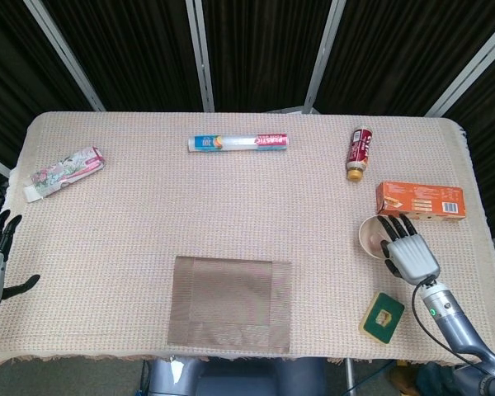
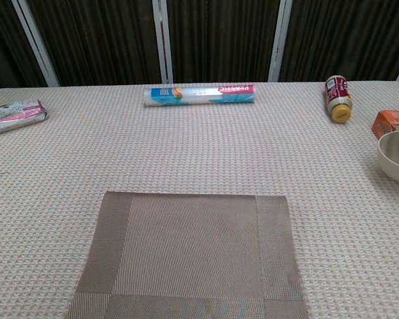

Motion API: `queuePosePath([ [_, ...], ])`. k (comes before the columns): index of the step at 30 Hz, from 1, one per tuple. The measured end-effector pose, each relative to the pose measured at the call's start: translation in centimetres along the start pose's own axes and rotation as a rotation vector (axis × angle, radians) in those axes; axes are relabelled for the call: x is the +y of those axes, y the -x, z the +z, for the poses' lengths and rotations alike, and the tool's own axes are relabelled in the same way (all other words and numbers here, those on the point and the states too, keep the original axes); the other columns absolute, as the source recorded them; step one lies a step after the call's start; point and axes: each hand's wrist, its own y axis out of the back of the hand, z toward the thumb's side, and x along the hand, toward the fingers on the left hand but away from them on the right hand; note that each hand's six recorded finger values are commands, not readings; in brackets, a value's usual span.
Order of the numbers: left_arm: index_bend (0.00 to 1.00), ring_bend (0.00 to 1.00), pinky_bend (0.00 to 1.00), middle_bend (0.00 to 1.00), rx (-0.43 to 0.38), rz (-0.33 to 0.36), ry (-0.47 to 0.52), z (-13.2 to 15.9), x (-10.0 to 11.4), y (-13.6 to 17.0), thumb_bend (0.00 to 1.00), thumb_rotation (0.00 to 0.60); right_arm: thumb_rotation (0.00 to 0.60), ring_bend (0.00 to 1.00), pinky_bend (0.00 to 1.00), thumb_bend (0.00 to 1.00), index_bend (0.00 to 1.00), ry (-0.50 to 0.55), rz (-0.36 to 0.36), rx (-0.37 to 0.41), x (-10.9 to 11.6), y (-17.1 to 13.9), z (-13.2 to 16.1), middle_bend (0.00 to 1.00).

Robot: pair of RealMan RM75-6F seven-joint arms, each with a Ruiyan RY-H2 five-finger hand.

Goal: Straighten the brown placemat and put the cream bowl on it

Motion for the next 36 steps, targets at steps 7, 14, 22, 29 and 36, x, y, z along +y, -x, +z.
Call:
queuePosePath([
  [7,0.0,0.0,0.0,0.0,-0.002,-0.007,0.0,0.1,-0.1,0.1,0.05,0.6,0.6,0.0,0.0,0.12,0.4,0.012,0.026,-0.072,-0.7,0.8,-1.8,0.02],
  [14,0.0,0.0,0.0,0.0,0.003,-0.003,0.001,0.0,0.0,0.1,0.05,0.6,0.6,0.0,0.0,0.0,0.0,0.045,0.043,-0.117,-1.2,1.2,-2.8,0.0],
  [22,0.0,0.0,0.0,0.0,-0.022,-0.005,0.006,0.4,-0.1,0.1,0.05,0.6,0.6,0.0,0.0,0.0,0.0,0.151,-0.078,-0.104,1.6,-0.4,-2.2,0.0],
  [29,0.12,0.0,0.0,0.0,-0.166,-0.03,0.009,3.1,-0.9,0.1,0.06,0.6,0.6,0.0,0.0,0.0,0.0,0.264,-0.22,-0.082,5.5,-3.9,-1.2,0.0],
  [36,0.3,0.0,0.0,0.0,-0.432,-0.121,0.003,8.4,-4.4,0.0,0.1,0.6,0.6,0.0,0.0,0.0,0.0,0.389,-0.263,-0.103,7.8,-7.6,0.0,0.0],
])
